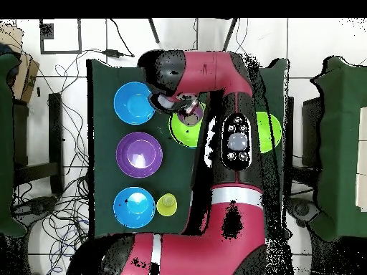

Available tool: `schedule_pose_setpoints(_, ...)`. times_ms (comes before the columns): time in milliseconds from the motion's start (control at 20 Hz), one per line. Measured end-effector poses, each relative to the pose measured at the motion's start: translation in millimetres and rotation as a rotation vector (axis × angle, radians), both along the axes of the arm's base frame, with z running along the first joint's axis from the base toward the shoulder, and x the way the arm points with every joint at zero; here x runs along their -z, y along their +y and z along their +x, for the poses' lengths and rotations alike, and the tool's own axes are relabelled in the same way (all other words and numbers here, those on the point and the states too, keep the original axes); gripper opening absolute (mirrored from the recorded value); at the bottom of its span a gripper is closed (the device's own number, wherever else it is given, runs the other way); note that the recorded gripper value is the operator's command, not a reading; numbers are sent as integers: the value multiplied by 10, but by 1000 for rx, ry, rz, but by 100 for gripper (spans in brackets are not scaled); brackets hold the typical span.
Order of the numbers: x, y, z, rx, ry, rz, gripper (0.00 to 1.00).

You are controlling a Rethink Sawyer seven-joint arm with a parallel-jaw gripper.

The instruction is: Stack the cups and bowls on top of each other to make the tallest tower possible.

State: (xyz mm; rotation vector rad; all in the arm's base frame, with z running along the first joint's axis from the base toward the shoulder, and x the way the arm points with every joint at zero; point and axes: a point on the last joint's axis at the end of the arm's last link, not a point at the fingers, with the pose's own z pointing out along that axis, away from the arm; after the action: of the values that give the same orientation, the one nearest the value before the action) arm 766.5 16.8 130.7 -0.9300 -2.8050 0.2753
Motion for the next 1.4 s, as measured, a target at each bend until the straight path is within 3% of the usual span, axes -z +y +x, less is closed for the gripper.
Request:
schedule_pose_setpoints(1000, 106, -32, 101, -15, -101, -9, 0)
schedule_pose_setpoints(1400, 238, -37, -31, -17, -80, -9, 0)
